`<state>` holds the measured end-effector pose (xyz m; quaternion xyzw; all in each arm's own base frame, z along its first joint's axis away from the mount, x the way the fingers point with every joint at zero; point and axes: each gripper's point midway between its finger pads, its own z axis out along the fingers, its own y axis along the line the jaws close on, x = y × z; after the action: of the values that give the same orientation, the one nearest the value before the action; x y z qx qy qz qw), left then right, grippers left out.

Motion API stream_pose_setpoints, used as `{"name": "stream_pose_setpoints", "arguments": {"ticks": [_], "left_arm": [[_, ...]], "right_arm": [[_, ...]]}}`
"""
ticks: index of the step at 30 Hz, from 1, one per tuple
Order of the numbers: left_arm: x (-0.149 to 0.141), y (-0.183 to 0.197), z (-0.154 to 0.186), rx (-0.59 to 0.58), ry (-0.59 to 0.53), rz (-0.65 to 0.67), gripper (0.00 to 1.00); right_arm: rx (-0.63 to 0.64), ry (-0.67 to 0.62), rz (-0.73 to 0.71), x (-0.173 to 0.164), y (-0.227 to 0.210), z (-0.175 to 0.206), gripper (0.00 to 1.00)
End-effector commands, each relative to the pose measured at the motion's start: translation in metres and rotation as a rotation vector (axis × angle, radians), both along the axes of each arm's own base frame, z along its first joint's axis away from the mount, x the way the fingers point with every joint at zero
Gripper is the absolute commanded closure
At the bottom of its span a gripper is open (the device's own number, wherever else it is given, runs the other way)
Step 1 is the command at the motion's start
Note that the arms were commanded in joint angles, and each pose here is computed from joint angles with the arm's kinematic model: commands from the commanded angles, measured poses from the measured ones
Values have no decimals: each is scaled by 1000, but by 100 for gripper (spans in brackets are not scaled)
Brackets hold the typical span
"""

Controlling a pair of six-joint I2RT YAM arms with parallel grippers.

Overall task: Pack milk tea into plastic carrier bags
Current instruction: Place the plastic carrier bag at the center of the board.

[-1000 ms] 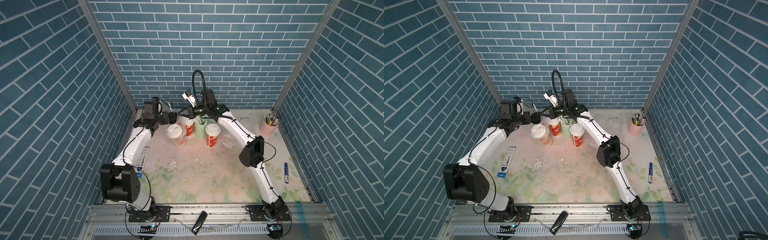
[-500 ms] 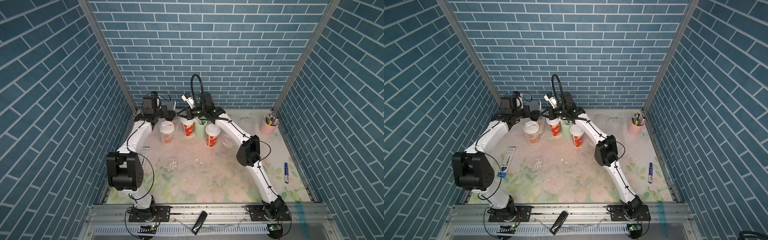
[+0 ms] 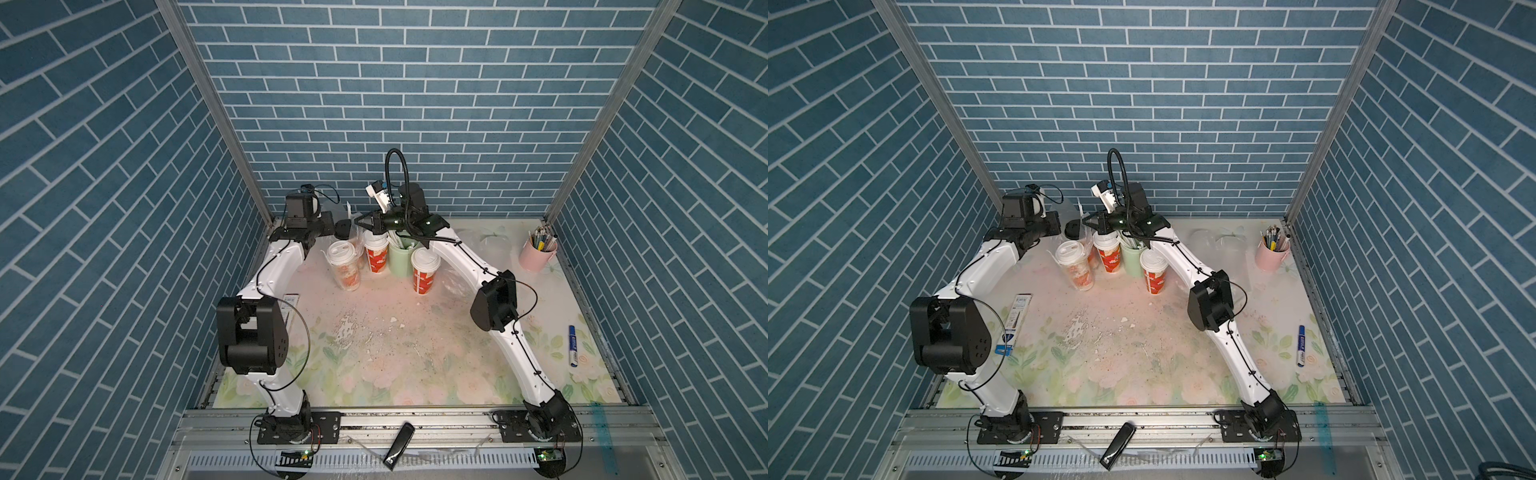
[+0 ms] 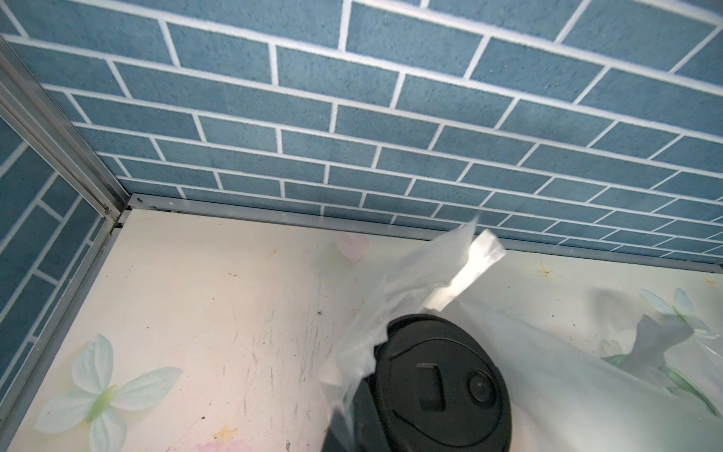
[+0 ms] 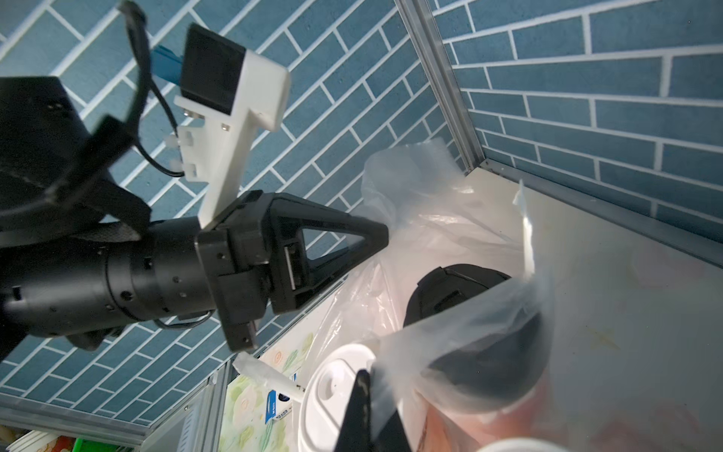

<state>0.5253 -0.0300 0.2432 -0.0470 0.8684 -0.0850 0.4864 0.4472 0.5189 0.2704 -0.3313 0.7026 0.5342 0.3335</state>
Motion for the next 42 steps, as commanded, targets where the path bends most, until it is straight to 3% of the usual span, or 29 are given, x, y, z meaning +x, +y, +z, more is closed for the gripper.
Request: {"name": "stream_pose_setpoints", "arguments": {"ticks": [1,11,12,14,18,24,28,30,35,42], "left_arm": [[11,10,12,13,-44,29,100],[18,8,2,-9,-27,20,100],[17,7,1,-13,-22,16,100],[17,6,-2,-19,-17,10,99],[15,3,-5,-33,-1,-3,78],[12,-1,-4,-43,6,-23,53],[9,0,0,-37,11,-23,24],[7,0,4,-33,7,-21,14],[1,3,13,-20,-4,-12,1],[-5,3,23,-16,-15,-16,1]], "right_arm": [[38,-14,-46,15,-3,9,100],[56,-25,-83,27,-6,11,100],[56,-23,-82,27,-7,12,97],[56,-17,-76,25,-6,11,78],[56,-16,-74,24,-6,12,57],[57,-8,-67,22,-7,14,43],[59,-5,-57,19,-8,18,34],[58,-3,-53,17,-9,20,29],[54,-1,-43,11,-12,26,16],[48,1,-28,2,-14,34,10]]}}
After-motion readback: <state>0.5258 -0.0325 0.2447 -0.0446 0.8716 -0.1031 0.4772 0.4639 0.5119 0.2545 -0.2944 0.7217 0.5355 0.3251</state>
